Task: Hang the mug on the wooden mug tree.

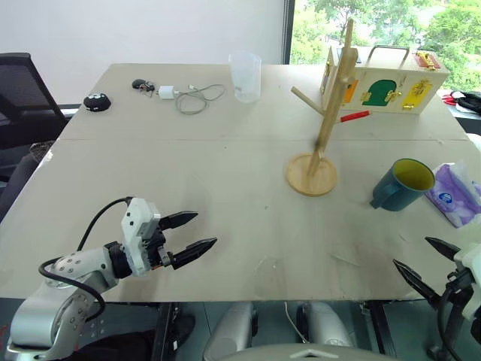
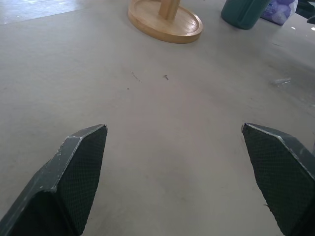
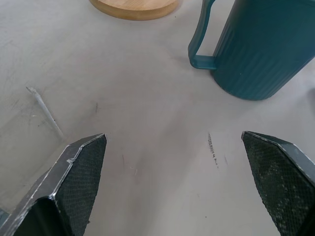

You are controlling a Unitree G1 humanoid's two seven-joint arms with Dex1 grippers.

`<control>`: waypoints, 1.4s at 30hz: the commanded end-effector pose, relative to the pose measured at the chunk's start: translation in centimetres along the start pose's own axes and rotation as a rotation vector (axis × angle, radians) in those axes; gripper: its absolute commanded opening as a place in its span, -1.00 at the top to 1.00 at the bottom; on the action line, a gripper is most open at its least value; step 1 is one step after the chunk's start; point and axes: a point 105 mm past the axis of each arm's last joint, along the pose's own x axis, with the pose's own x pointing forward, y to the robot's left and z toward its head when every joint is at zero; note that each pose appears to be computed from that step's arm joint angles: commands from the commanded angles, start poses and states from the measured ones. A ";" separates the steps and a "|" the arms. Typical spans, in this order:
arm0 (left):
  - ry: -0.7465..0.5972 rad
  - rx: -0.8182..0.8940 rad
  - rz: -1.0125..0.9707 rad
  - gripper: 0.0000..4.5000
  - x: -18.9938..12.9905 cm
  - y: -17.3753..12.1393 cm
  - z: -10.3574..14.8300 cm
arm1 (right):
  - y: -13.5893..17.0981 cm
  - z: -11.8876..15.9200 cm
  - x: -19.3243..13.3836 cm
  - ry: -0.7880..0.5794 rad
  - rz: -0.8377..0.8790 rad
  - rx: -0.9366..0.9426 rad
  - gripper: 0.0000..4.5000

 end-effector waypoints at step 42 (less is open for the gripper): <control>-0.362 0.158 -0.378 -1.00 2.9 -4.7 8.1 | -3.3 13.9 9.8 -0.285 0.137 -0.086 0.97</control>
